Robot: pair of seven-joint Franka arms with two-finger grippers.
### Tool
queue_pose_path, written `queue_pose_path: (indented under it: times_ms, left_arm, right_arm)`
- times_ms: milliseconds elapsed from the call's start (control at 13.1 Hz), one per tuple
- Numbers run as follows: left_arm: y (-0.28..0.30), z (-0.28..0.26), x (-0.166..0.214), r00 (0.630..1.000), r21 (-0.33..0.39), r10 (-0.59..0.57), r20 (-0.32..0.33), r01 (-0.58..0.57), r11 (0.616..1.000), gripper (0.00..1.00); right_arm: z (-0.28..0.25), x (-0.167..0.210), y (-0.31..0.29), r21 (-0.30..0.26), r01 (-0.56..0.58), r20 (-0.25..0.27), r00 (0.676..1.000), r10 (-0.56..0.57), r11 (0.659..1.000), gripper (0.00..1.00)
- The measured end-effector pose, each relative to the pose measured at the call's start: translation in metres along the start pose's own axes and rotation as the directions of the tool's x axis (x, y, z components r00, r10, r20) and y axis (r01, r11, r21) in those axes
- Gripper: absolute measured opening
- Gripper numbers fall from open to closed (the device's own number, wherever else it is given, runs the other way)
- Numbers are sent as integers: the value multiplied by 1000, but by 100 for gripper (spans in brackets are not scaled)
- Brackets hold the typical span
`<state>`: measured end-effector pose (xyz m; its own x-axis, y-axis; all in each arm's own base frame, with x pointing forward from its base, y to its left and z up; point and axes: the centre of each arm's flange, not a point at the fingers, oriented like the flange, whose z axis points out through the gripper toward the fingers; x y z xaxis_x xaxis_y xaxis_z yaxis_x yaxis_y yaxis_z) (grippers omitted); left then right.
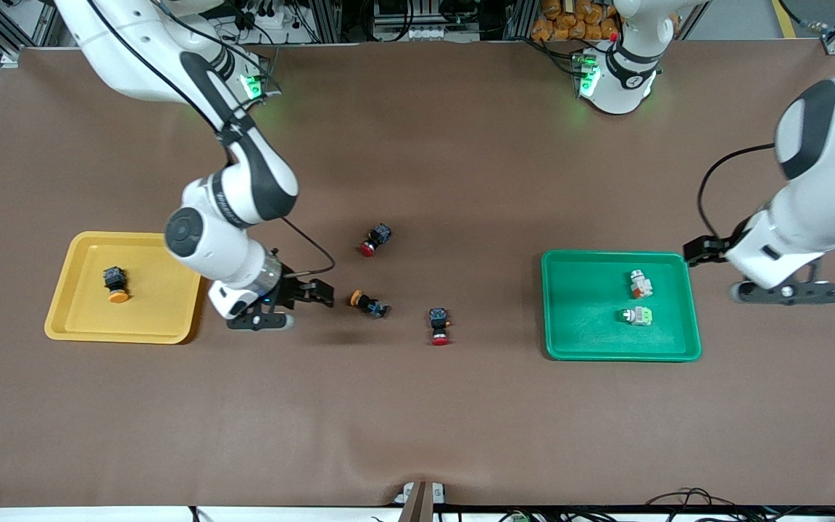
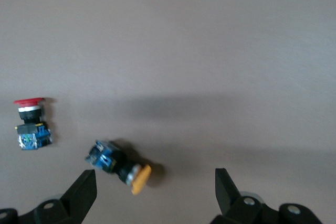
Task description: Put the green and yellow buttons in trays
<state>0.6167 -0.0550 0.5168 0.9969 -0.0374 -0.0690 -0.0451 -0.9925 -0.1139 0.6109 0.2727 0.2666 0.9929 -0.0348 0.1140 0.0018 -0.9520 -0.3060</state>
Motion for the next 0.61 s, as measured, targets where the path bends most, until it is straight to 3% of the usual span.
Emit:
queue_pose_path:
  times_ms: [305, 610]
  left_arm:
    - [-14, -43, -17, 999, 17, -32, 9, 32, 999, 100]
    - [-23, -82, -30, 997, -45, -68, -22, 67, 997, 100]
  right_arm:
    - [43, -7, -16, 4, 92, -118, 989, -91, 996, 100]
    - [53, -19, -40, 15, 136, -123, 983, -134, 991, 100]
